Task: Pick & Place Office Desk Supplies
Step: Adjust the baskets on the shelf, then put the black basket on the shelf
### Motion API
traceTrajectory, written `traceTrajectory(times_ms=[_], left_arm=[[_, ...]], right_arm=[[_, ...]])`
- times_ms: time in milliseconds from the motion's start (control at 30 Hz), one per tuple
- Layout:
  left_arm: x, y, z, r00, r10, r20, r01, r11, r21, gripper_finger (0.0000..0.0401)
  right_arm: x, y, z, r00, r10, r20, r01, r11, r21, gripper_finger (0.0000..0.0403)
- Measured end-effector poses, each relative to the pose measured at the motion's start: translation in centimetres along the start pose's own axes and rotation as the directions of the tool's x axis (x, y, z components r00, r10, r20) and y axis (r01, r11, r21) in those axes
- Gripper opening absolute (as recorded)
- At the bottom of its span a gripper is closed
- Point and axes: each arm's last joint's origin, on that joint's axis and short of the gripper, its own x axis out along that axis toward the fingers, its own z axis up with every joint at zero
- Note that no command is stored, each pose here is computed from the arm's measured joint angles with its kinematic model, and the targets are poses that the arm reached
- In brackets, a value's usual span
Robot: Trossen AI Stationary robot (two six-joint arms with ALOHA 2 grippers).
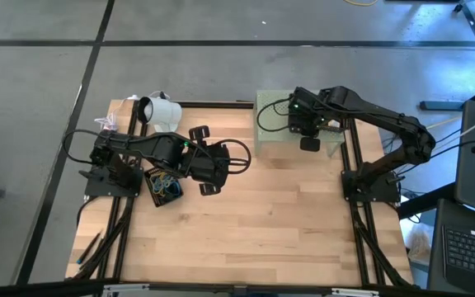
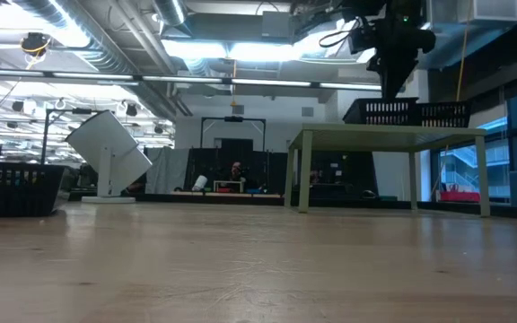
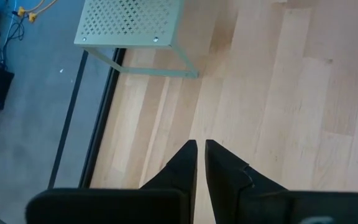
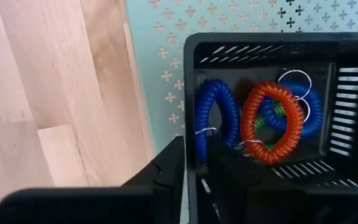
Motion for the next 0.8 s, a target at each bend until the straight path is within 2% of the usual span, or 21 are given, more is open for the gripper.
traceTrajectory(times_ms=[300,667,800], left_arm=[[0.0,0.0,0.0,1.000,0.000,0.000,0.000,1.000,-0.007,0.0029],[0.0,0.0,0.0,1.000,-0.011,-0.004,0.011,0.998,-0.059,0.0043],[0.1,-0.7,-0.1,0.995,-0.089,-0.035,0.084,0.987,-0.135,0.0058]], right_arm=[[-0.2,-0.2,-0.1,0.997,-0.082,-0.018,0.082,0.997,-0.001,0.0090],[-2.1,0.3,-1.4,0.994,-0.095,0.050,0.092,0.995,0.044,0.0096],[-3.0,1.0,-1.7,0.991,-0.097,0.089,0.092,0.994,0.064,0.0096]])
